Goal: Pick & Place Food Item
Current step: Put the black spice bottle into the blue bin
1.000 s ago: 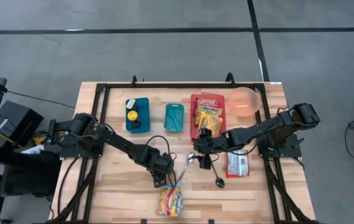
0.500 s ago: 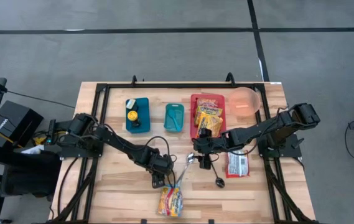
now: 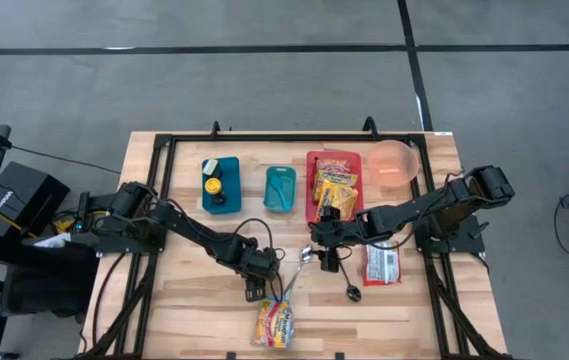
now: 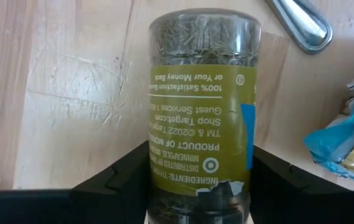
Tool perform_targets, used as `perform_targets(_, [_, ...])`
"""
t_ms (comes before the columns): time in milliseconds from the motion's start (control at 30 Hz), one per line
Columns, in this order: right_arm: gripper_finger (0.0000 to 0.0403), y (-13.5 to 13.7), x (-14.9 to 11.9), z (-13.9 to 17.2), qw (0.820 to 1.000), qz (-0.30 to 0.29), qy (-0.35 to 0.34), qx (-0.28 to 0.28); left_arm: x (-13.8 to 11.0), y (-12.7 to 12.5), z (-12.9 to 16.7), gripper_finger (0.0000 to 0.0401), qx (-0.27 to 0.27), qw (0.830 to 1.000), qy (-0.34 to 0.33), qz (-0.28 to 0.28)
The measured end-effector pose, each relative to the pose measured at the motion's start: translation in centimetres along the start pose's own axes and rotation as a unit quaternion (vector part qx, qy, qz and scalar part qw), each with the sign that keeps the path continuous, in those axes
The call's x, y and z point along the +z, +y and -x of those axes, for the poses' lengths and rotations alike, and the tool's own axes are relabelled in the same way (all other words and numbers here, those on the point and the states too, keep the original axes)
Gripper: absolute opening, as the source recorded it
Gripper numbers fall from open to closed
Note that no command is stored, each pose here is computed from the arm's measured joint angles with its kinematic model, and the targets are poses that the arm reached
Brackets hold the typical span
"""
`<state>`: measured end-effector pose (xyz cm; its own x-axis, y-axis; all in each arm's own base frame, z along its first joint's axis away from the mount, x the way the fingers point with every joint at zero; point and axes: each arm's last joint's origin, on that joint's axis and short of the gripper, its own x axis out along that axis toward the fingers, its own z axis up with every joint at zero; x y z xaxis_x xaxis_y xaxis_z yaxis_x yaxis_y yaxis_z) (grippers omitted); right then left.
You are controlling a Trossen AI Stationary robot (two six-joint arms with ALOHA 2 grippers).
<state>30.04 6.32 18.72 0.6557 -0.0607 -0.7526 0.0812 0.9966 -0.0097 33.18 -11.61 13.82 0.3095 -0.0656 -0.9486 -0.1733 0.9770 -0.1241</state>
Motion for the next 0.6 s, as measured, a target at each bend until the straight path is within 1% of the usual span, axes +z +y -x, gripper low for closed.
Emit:
perform_targets(133, [0.0276, -0.01, 0.0, 0.0, 1.0, 0.0, 0.0, 0.0, 0.0, -0.02, -0.01, 0.0219, -0.001, 1.0, -0.001, 0.0])
perform_targets(200, [0.0276, -0.01, 0.0, 0.0, 1.0, 0.0, 0.0, 0.0, 0.0, -0.01, -0.01, 0.0216, 0.001, 1.0, -0.001, 0.0])
perform_targets(400, [0.0276, -0.01, 0.0, 0.0, 1.0, 0.0, 0.0, 0.0, -0.01, 0.0, -0.01, 0.0185, 0.002, 1.0, -0.001, 0.0])
perform_targets(467, [0.0276, -0.01, 0.0, 0.0, 1.0, 0.0, 0.0, 0.0, 0.0, -0.01, -0.01, 0.0185, 0.001, 1.0, -0.001, 0.0])
perform_targets(600, [0.0276, 0.0, 0.0, 0.0, 1.0, 0.0, 0.0, 0.0, 0.0, -0.01, -0.01, 0.0198, 0.001, 1.0, -0.001, 0.001])
